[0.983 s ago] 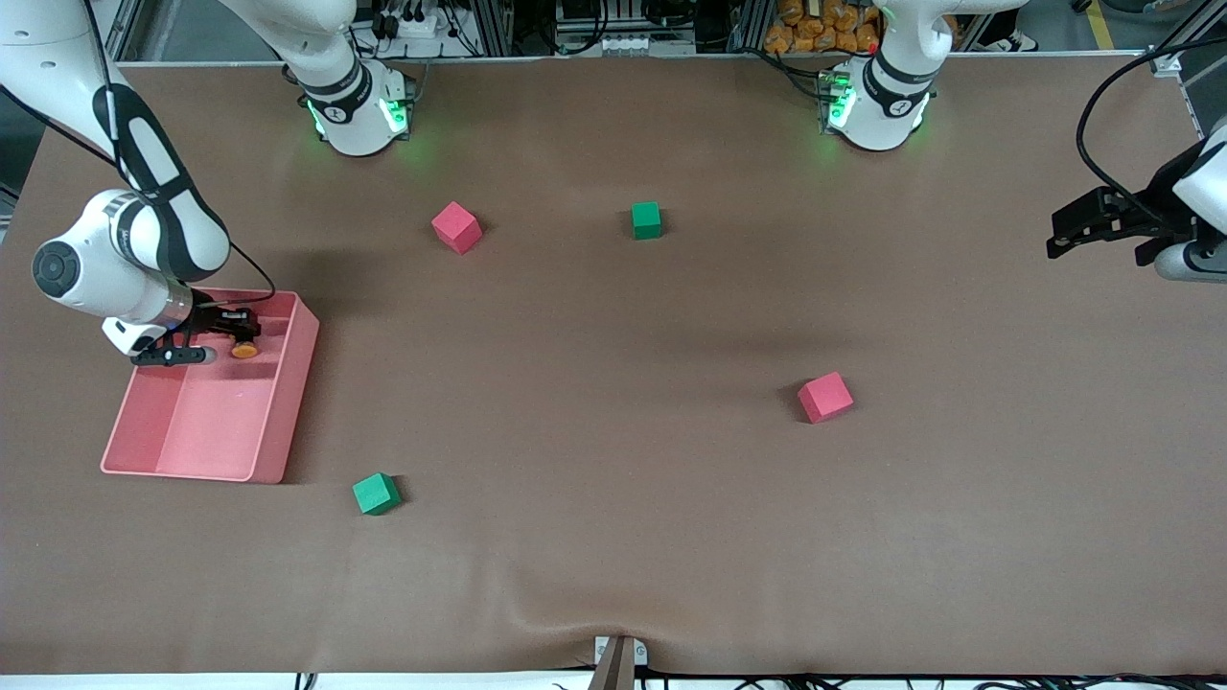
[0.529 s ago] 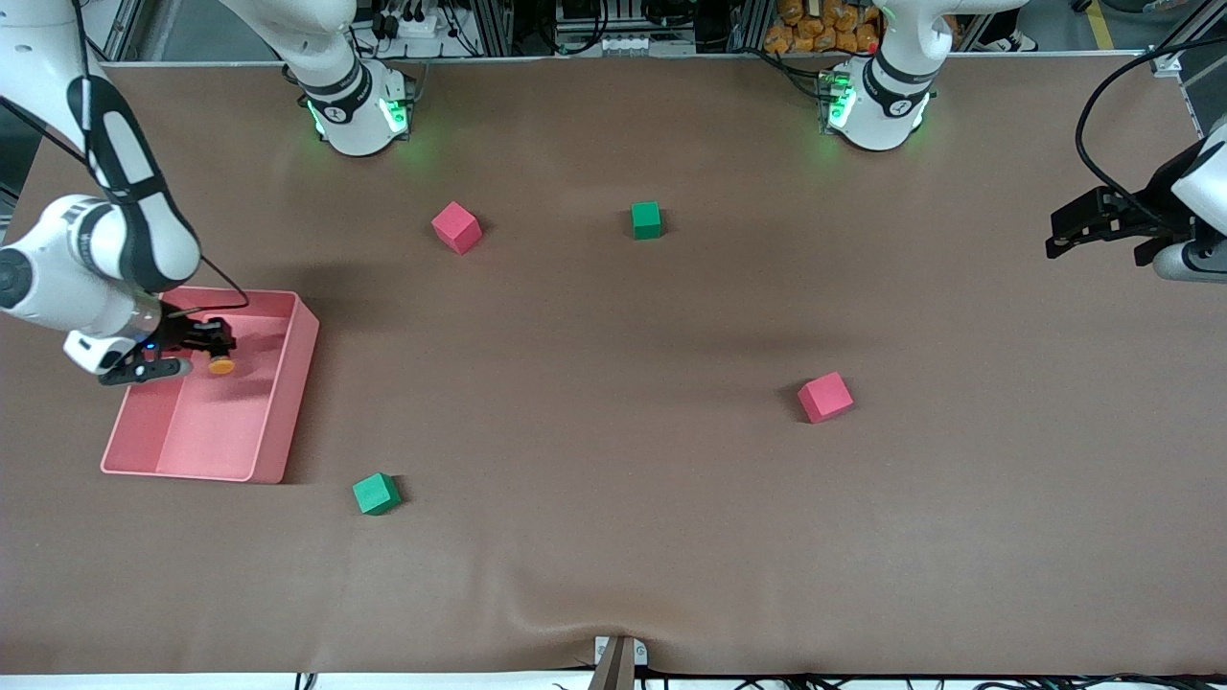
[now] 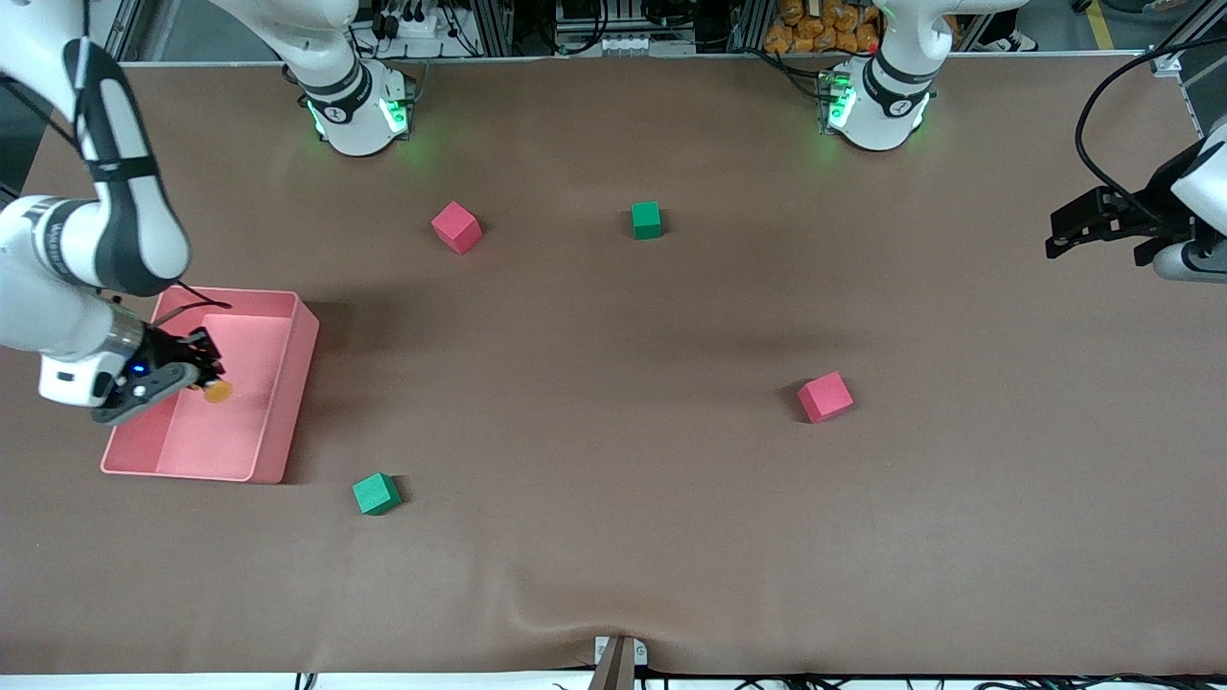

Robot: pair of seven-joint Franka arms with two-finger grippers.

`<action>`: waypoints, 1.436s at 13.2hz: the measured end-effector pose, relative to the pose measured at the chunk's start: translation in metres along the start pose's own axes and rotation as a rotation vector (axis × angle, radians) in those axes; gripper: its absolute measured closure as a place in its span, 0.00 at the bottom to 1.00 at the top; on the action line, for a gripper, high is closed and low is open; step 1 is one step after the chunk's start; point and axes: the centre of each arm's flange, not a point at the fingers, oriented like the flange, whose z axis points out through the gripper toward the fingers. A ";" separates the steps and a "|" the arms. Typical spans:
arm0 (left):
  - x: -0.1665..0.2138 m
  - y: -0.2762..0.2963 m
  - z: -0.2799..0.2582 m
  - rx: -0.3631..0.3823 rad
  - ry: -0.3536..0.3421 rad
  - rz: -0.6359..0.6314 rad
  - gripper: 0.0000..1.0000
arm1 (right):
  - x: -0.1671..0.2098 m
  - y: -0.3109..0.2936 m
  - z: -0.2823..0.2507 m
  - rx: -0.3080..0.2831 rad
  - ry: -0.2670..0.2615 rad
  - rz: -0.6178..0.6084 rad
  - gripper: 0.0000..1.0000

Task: Place and upright button with both arms
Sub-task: 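Carry the button with the right gripper to the table center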

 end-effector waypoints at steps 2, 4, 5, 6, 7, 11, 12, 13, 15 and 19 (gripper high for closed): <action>0.000 0.000 0.000 0.000 0.000 -0.001 0.00 | 0.055 -0.050 -0.020 -0.027 0.028 -0.126 0.58; 0.000 -0.001 0.000 0.000 0.000 -0.001 0.00 | 0.103 -0.103 -0.040 -0.052 0.061 -0.242 0.58; 0.000 -0.001 0.000 0.000 0.000 -0.001 0.00 | 0.122 -0.125 -0.050 -0.063 0.078 -0.287 0.58; 0.000 -0.001 0.000 0.000 0.000 -0.001 0.00 | 0.137 -0.144 -0.058 -0.073 0.094 -0.324 0.58; 0.000 -0.001 0.000 0.000 0.000 -0.001 0.00 | 0.149 -0.160 -0.064 -0.078 0.108 -0.345 0.58; 0.000 0.000 0.000 0.000 0.000 0.000 0.00 | 0.199 -0.221 -0.064 -0.074 0.151 -0.308 0.58; 0.000 0.000 0.000 0.000 0.000 0.000 0.00 | 0.214 -0.240 -0.060 -0.067 0.160 -0.283 0.58; 0.000 0.000 0.000 0.000 0.000 0.000 0.00 | 0.229 -0.261 -0.055 -0.059 0.172 -0.249 0.58; 0.000 0.000 0.000 0.000 0.000 0.000 0.00 | 0.257 -0.309 -0.037 -0.040 0.204 -0.152 0.58; 0.000 0.000 0.000 0.000 0.001 0.000 0.00 | 0.288 -0.380 0.017 0.012 0.231 0.086 0.58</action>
